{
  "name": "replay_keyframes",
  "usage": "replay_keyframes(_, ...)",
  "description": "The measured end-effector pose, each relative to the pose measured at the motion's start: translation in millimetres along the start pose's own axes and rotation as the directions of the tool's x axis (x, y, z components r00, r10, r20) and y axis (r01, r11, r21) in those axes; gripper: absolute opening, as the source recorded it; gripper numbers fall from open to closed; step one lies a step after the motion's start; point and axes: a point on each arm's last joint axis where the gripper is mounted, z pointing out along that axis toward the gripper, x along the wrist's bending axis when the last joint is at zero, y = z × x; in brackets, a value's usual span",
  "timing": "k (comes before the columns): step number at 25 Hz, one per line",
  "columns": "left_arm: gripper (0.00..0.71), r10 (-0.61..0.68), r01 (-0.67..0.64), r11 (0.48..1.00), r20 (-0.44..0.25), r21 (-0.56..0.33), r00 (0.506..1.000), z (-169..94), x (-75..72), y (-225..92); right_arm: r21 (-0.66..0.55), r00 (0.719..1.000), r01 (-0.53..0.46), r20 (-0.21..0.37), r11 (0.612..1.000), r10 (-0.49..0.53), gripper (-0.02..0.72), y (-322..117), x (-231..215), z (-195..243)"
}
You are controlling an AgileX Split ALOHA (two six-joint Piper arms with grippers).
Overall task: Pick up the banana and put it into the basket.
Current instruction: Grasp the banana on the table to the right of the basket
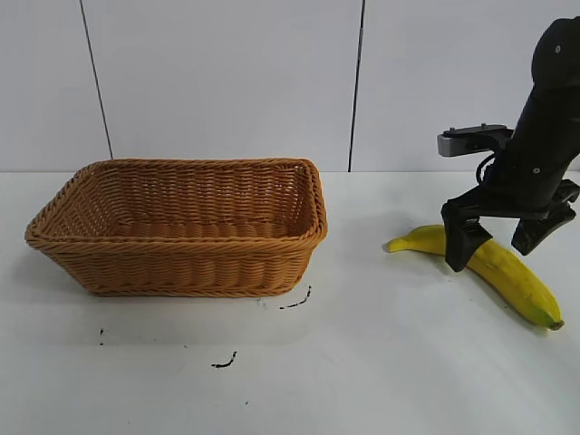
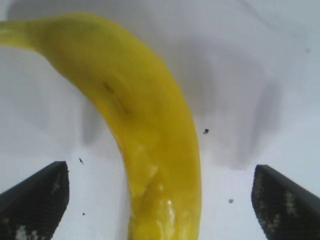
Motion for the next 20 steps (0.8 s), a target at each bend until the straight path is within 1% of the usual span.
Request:
replay_keyframes(6,0.690,0.000,0.000,1.000,0.000,0.000,1.000,0.0,0.0,0.0,0.005,1.000,0.013,0.014,1.000,-0.014,0.692,-0.5,-1.2,0.0)
replay_keyframes(20,0.690,0.000,0.000,1.000,0.000,0.000,1.000,0.0,0.0,0.0,0.029,1.000,-0.006,0.005,1.000,0.006,0.692,-2.6,-0.7,5.2)
